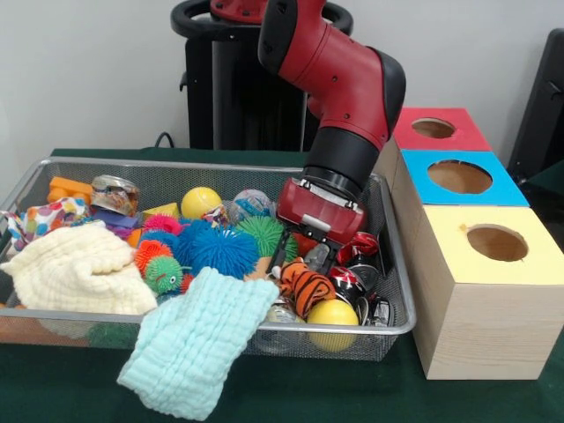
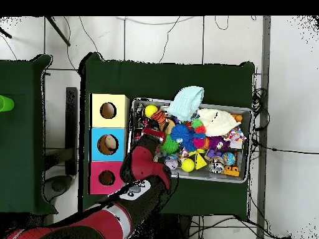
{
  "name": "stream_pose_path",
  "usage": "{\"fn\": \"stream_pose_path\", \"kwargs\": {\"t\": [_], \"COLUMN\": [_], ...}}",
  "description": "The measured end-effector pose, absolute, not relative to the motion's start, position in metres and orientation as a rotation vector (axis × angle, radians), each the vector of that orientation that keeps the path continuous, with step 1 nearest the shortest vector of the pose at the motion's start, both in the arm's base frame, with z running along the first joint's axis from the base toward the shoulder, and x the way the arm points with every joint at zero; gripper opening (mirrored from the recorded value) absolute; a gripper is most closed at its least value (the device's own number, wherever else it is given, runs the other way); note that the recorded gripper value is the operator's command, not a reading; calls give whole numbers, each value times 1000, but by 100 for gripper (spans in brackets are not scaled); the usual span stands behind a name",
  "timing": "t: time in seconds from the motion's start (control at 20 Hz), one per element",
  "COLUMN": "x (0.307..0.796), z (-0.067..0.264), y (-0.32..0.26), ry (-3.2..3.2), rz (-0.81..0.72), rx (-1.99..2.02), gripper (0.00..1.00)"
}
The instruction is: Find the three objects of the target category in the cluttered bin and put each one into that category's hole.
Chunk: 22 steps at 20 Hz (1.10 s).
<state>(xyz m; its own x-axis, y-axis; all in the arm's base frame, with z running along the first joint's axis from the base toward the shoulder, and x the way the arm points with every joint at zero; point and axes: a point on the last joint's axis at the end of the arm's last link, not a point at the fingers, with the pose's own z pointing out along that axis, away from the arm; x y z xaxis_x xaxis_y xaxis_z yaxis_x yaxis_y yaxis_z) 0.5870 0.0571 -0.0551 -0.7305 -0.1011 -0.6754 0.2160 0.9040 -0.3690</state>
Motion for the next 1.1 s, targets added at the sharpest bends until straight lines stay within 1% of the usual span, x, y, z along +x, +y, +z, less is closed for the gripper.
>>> {"fn": "stream_pose_path", "kwargs": {"t": [0.85,0.9,1.1], "x": [595,595,594], "z": [-54,-55,-58], "y": [58,58,58], "ry": [2311,2312,2315], "rz": [-552,-552,-554], "rx": [72,72,68], "gripper": [100,0,0]}}
